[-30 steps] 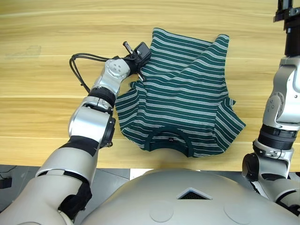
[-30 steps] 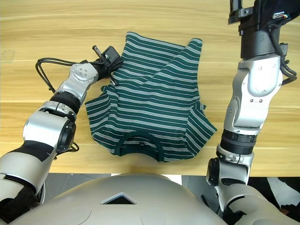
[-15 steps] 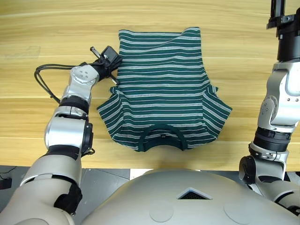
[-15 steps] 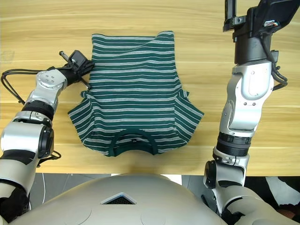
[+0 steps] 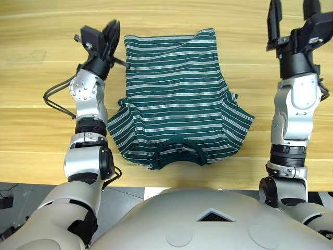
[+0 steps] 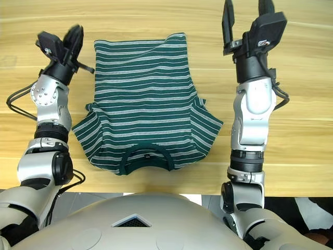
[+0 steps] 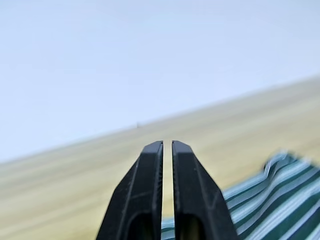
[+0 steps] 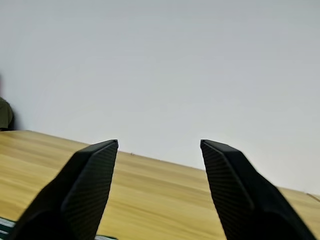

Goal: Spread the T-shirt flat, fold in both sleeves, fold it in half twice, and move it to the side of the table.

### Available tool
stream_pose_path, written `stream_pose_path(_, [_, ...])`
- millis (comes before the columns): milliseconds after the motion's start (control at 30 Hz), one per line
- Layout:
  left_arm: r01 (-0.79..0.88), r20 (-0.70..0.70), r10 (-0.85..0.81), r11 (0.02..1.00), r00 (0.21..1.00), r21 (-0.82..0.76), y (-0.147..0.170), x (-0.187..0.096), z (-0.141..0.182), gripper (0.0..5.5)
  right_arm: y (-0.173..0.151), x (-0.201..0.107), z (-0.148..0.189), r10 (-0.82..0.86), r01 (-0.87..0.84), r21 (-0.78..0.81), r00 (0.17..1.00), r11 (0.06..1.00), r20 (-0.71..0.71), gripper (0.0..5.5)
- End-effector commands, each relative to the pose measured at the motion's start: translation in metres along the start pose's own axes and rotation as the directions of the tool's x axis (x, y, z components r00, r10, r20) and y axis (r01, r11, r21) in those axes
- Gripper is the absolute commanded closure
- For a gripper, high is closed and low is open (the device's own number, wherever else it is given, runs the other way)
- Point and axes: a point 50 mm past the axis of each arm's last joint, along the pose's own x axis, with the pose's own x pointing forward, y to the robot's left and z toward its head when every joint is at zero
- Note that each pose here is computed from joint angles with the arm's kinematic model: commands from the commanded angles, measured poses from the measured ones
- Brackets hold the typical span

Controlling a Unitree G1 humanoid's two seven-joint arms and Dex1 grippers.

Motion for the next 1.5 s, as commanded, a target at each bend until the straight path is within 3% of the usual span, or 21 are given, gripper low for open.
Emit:
stream_pose_path(33, [-0.047,0.081,0.049,0.998,0.995,-0.030,0.003,-0.020,0.021,5.19,0.001,-0.003,-0.006,-0.010,0.010,0.022,1.000,1.000,-0.003,2.45])
stream_pose_path(167, [-0.140,0.044,0.146,0.984,0.988,-0.107,0.006,-0.054,0.047,5.19,0.007,-0.010,-0.018,-0.038,0.039,0.098,0.999,0.994,-0.010,2.45])
stream_pose_path(367, [-0.328,-0.084,0.317,0.905,0.945,-0.273,-0.010,-0.128,0.086,5.19,0.017,-0.016,-0.027,-0.128,0.122,0.203,0.992,0.971,0.016,2.45])
stream_pose_path(533, [-0.448,-0.297,0.340,0.745,0.892,-0.494,-0.037,-0.172,0.083,5.19,0.014,-0.019,-0.033,-0.195,0.187,0.252,0.981,0.949,0.006,2.45])
stream_pose_path(600, [-0.502,-0.371,0.349,0.704,0.861,-0.502,-0.042,-0.186,0.076,5.19,0.011,-0.021,-0.032,-0.213,0.203,0.244,0.977,0.948,0.013,2.45])
stream_pose_path(800, [-0.574,-0.498,0.321,0.631,0.805,-0.521,-0.048,-0.193,0.047,5.19,-0.004,-0.024,-0.021,-0.266,0.250,0.205,0.962,0.946,0.058,2.45])
stream_pose_path(1133, [-0.563,-0.556,0.267,0.680,0.787,-0.471,-0.053,-0.192,0.030,3.73,-0.009,-0.033,-0.019,-0.291,0.278,0.177,0.956,0.944,0.046,2.40])
stream_pose_path(1500, [-0.618,-0.645,0.264,0.668,0.717,-0.414,-0.065,-0.214,0.024,3.73,-0.008,-0.034,-0.016,-0.291,0.279,0.154,0.955,0.948,0.059,2.40])
